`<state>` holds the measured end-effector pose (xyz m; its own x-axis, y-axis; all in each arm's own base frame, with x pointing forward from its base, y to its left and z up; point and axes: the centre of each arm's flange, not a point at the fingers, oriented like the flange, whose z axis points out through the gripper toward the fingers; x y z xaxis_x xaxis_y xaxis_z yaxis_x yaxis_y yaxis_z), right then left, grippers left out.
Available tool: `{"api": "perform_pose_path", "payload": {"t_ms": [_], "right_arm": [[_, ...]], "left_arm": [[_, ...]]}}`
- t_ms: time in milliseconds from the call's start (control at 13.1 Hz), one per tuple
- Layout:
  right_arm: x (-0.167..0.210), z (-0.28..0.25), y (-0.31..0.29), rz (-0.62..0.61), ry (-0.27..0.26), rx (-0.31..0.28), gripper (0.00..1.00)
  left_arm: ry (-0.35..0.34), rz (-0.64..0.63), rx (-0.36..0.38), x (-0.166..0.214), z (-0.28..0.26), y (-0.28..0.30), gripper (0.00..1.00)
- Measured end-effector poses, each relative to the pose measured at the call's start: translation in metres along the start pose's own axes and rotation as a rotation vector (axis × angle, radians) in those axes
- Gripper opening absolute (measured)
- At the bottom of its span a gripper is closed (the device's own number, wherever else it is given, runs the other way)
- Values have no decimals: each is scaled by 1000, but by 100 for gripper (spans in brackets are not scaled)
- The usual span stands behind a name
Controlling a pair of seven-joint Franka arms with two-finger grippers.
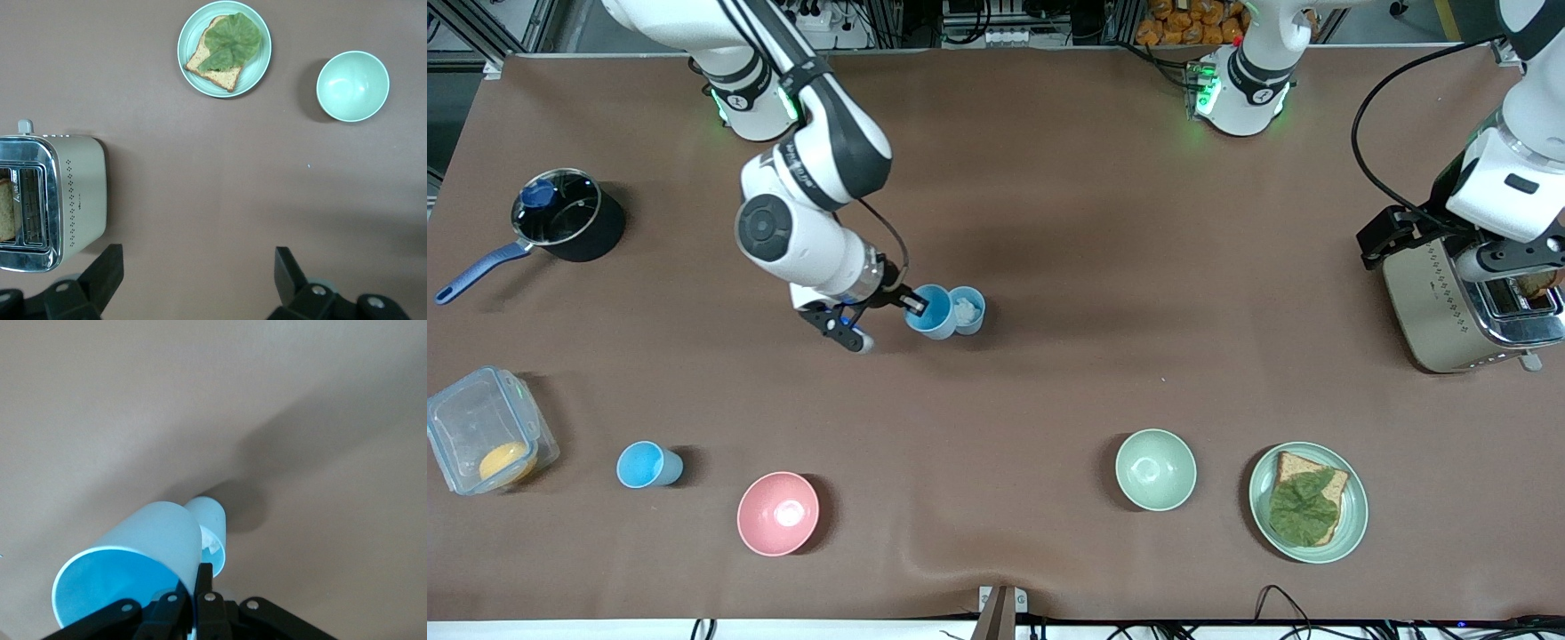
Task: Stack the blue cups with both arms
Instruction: 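Lower the held cup into the mid-table cup and open the right gripper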
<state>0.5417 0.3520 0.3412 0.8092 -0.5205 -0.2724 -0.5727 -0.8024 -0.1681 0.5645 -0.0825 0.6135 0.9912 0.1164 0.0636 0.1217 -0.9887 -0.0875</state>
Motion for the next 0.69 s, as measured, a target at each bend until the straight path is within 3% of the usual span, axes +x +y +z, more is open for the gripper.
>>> {"api": "perform_pose_path", "payload": {"t_ms": [688], "right_arm": [[-31,43,-10,66,-25,-57,4]], "left_arm": [[-16,5,3,2,9,3,100]]}}
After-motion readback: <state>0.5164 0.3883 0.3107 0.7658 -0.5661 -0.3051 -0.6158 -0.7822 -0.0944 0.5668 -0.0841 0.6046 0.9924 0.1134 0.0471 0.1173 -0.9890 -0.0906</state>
